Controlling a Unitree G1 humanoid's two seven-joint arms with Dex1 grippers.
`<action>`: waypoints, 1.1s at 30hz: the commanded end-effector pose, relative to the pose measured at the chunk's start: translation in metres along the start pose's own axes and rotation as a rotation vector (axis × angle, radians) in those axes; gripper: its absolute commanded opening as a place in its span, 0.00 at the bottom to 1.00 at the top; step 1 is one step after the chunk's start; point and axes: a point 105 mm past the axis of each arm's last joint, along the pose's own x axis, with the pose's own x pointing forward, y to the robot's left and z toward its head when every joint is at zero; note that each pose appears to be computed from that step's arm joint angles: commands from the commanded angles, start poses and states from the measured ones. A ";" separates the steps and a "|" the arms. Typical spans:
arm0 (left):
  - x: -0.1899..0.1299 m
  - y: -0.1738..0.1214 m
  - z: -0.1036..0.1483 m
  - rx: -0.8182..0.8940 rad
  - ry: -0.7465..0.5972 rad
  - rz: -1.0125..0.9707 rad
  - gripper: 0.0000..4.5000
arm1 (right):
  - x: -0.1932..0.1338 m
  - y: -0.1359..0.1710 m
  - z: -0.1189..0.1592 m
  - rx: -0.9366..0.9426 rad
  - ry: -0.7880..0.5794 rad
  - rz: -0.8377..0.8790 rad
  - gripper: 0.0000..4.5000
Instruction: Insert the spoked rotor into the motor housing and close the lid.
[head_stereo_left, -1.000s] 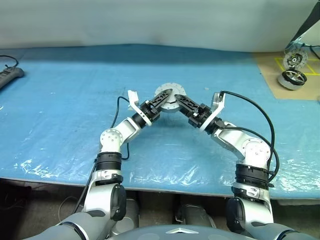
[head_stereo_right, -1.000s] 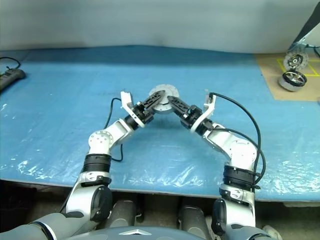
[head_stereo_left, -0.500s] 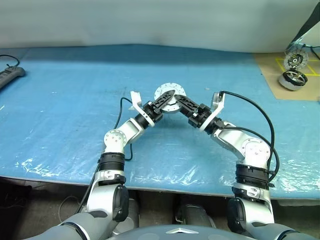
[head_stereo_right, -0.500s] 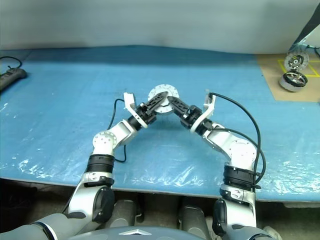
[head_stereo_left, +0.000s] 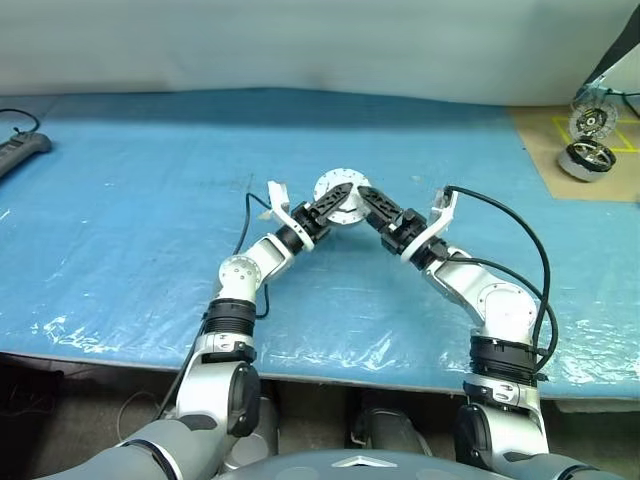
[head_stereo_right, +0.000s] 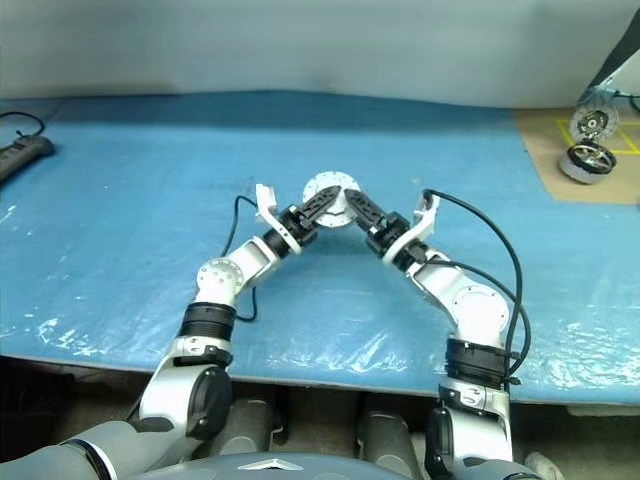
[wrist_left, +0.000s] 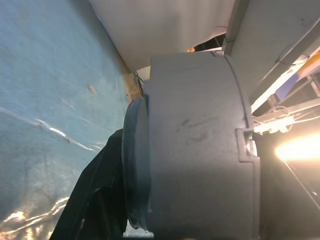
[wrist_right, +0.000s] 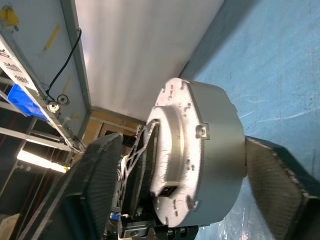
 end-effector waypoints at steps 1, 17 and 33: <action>-0.002 0.000 0.018 0.043 -0.067 0.018 0.59 | 0.003 0.022 0.011 -0.006 -0.030 0.086 0.96; -0.012 0.033 0.087 0.213 -0.249 0.222 0.59 | -0.002 -0.010 0.006 -0.335 -0.020 -0.140 0.96; -0.025 0.055 0.104 0.427 -0.262 0.407 0.99 | -0.005 -0.007 0.005 -0.492 -0.018 -0.171 0.97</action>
